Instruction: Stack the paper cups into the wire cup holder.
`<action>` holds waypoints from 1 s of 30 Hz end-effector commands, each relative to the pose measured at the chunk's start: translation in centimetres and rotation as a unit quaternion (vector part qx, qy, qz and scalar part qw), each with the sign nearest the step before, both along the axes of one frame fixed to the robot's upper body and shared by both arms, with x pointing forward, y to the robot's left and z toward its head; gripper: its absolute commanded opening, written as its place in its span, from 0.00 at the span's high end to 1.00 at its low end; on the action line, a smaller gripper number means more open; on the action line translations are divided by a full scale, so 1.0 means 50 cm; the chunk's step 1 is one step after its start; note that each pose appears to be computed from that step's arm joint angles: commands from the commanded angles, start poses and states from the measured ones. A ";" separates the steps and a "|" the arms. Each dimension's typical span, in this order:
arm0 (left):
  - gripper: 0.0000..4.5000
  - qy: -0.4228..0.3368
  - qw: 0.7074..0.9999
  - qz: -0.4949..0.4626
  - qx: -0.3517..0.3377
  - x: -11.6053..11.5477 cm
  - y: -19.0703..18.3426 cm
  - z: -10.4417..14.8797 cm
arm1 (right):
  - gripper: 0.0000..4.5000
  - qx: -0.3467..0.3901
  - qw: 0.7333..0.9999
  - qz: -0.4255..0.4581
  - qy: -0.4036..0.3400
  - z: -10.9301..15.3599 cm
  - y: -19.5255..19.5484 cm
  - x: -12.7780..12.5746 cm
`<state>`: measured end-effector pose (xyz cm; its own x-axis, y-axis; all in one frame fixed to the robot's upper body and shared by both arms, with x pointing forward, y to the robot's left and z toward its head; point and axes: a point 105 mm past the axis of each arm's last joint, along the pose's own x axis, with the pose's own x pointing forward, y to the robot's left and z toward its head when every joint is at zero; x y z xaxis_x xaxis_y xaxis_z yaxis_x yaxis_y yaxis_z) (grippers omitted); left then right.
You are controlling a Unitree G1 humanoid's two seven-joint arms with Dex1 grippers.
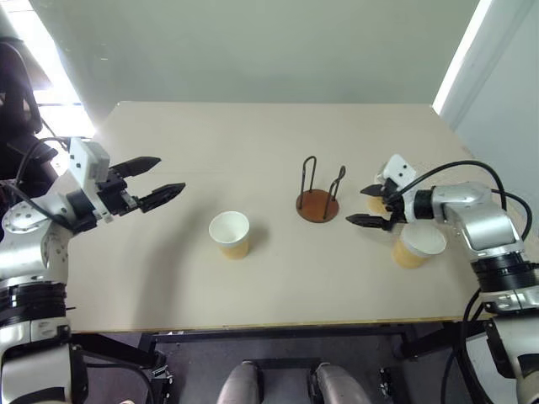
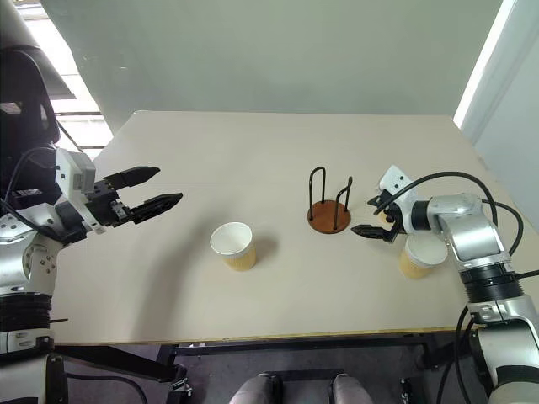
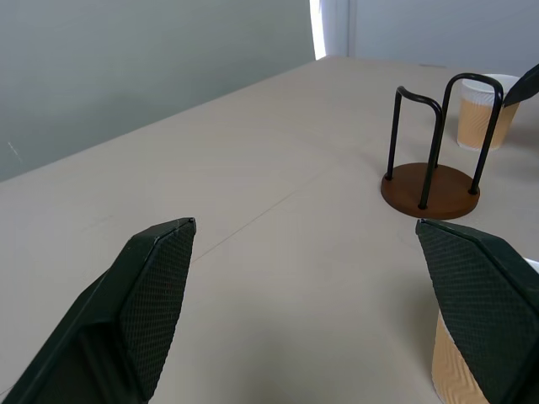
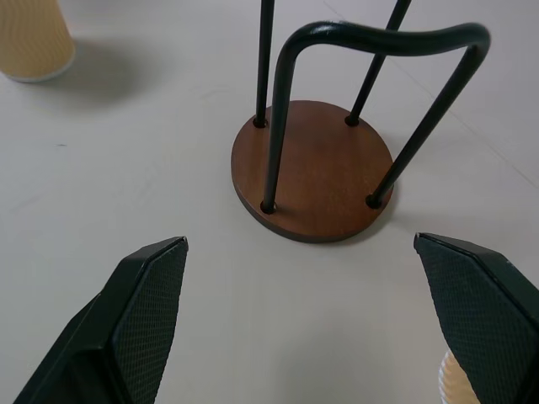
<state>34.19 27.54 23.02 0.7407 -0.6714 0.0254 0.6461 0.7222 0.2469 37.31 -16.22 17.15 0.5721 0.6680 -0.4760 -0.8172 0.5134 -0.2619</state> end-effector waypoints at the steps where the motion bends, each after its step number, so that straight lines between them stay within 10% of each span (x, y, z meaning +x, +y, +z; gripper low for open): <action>1: 0.00 -0.023 1.000 -0.005 0.002 -0.003 -0.006 0.025 | 0.01 -0.009 1.000 -0.001 -0.026 0.023 0.011 0.006; 30: 0.00 -0.020 1.000 -0.012 0.005 0.006 -0.014 0.027 | 0.01 -0.031 0.999 -0.006 -0.017 0.004 0.045 0.015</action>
